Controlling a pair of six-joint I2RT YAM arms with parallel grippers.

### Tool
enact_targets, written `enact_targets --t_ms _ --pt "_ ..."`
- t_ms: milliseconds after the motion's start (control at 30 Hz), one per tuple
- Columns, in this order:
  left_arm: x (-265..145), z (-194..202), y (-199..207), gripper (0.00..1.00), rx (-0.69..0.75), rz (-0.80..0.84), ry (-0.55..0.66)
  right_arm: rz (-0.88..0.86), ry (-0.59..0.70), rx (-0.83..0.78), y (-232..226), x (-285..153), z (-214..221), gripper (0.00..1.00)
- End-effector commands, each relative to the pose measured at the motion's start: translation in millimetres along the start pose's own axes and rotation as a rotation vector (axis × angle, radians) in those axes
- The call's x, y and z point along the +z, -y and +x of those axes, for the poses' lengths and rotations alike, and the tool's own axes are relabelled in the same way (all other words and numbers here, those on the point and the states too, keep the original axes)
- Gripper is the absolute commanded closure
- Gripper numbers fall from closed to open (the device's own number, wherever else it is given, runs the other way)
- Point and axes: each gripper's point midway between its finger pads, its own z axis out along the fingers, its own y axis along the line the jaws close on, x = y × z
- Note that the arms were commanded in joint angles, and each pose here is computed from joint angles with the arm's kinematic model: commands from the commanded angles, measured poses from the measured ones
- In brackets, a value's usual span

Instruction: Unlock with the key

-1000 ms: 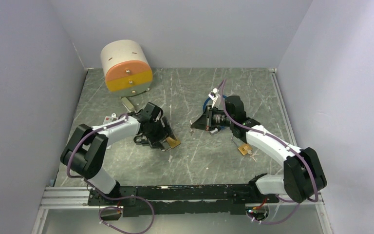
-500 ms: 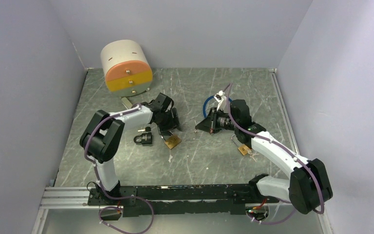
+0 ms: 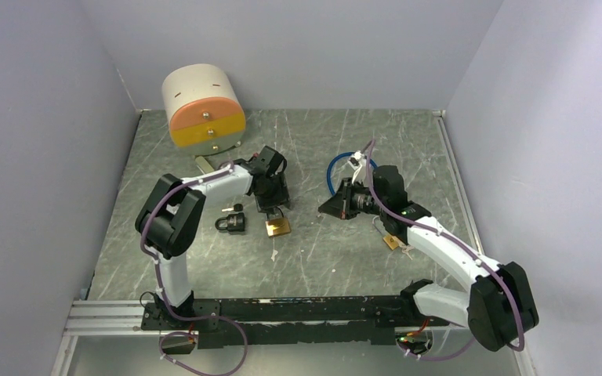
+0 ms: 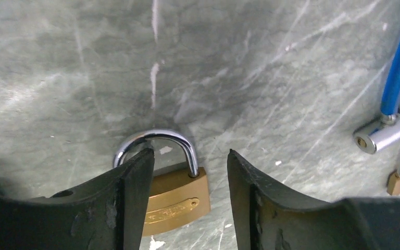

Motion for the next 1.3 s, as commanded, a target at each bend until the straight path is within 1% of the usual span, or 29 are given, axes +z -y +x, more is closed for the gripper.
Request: enact_targets --t_ms 0,33,67,167,267,333,367,400,467,500,633,800,933,1100,1267 --pt "-2 -5 -6 0.45 -0.051 -0.099 0.009 0.002 0.038 -0.045 -2 -6 -6 1.0" --pt "0 -3 -5 0.47 -0.06 -0.112 -0.004 0.003 0.039 -0.046 -2 -6 -6 1.0" --pt "2 -6 -6 0.5 -0.068 -0.141 0.008 0.004 0.039 -0.047 -2 -6 -5 1.0" --pt "12 -3 -4 0.63 -0.082 -0.219 -0.007 0.001 0.04 -0.045 -1 -6 -4 1.0" --pt "21 1 -5 0.67 -0.069 -0.317 -0.021 0.003 0.041 -0.051 -2 -7 -5 1.0" --pt "24 8 -7 0.69 -0.056 -0.353 -0.035 0.009 0.046 -0.053 -2 -9 -5 1.0" --pt "25 12 -8 0.72 -0.052 -0.357 -0.042 0.012 0.049 -0.055 -2 -9 -6 1.0" --pt "26 14 -9 0.78 -0.048 -0.351 -0.048 0.014 0.052 -0.056 -2 -10 -6 1.0" --pt "29 15 -4 0.93 -0.037 -0.304 -0.045 0.019 0.057 -0.055 -2 -11 -7 1.0" --pt "29 15 0 0.97 -0.029 -0.278 -0.042 0.021 0.06 -0.055 -2 -12 -8 1.0" --pt "15 4 23 0.97 0.041 -0.166 0.001 0.038 0.08 -0.05 -2 -14 -12 1.0" --pt "-28 -17 54 0.97 0.09 -0.02 0.131 0.095 0.113 0.009 7 -15 -14 1.0" --pt "-64 -23 73 0.98 0.096 0.133 0.22 0.17 0.1 0.036 16 -17 -17 1.0" --pt "-91 -22 84 0.98 0.096 0.298 0.32 0.19 0.144 0.027 17 -21 -24 1.0" --pt "-100 -14 75 0.97 0.108 0.352 0.367 0.182 0.151 0.049 18 -18 -25 1.0"
